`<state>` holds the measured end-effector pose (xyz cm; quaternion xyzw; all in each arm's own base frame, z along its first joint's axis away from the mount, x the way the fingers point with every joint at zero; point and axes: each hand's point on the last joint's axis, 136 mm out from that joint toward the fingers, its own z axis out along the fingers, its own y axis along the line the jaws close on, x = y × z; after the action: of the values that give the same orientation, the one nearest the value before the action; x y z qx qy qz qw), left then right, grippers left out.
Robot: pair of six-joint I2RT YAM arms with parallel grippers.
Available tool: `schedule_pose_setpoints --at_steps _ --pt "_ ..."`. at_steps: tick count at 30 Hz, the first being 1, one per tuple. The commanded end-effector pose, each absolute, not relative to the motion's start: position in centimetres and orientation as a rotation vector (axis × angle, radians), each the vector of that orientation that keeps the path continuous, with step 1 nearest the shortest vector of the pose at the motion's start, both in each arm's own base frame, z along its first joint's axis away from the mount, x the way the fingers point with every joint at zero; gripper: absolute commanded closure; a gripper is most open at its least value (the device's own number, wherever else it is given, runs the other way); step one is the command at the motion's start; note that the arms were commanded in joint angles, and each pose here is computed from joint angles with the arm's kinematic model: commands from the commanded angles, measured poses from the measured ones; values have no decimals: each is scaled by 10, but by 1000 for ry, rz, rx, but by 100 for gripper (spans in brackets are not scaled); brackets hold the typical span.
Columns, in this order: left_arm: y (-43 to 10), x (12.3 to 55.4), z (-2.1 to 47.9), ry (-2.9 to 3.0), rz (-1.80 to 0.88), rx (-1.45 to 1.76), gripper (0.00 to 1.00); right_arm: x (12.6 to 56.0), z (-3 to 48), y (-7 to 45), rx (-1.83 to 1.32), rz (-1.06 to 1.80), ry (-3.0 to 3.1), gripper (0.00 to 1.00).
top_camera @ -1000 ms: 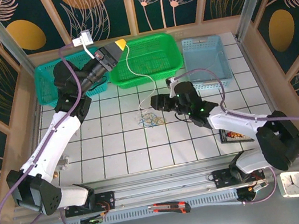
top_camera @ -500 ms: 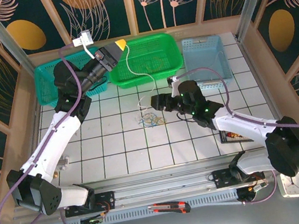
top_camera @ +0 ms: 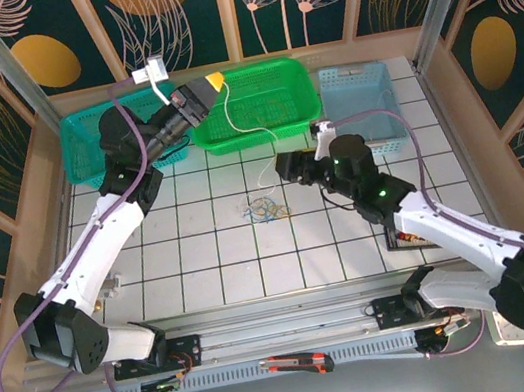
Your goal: Untangle the cables
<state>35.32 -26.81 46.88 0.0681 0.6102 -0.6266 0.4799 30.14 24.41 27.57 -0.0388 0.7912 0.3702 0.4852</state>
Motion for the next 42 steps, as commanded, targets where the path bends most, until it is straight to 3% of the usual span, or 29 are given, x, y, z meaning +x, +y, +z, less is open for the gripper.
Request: schedule_pose_setpoints --at_steps 1,13,33,36,40,41,42 --pt "-274 353 456 1509 -1509 216 100 305 311 225 -82 807 1839 36" --pt "-289 358 419 1616 -1512 292 100 299 369 275 -415 942 1714 30" --pt "-299 354 402 1652 -1557 293 100 321 366 336 -512 1137 1685 34" --pt "-300 353 403 1647 -1563 294 100 325 364 338 -504 1139 1688 45" --pt "-300 353 404 1645 -1567 289 100 330 361 333 -470 1116 1697 91" --pt "-300 354 404 1644 -1566 288 100 332 360 331 -459 1108 1702 100" --pt "-300 354 404 1642 -1563 286 93 335 360 326 -443 1100 1706 100"
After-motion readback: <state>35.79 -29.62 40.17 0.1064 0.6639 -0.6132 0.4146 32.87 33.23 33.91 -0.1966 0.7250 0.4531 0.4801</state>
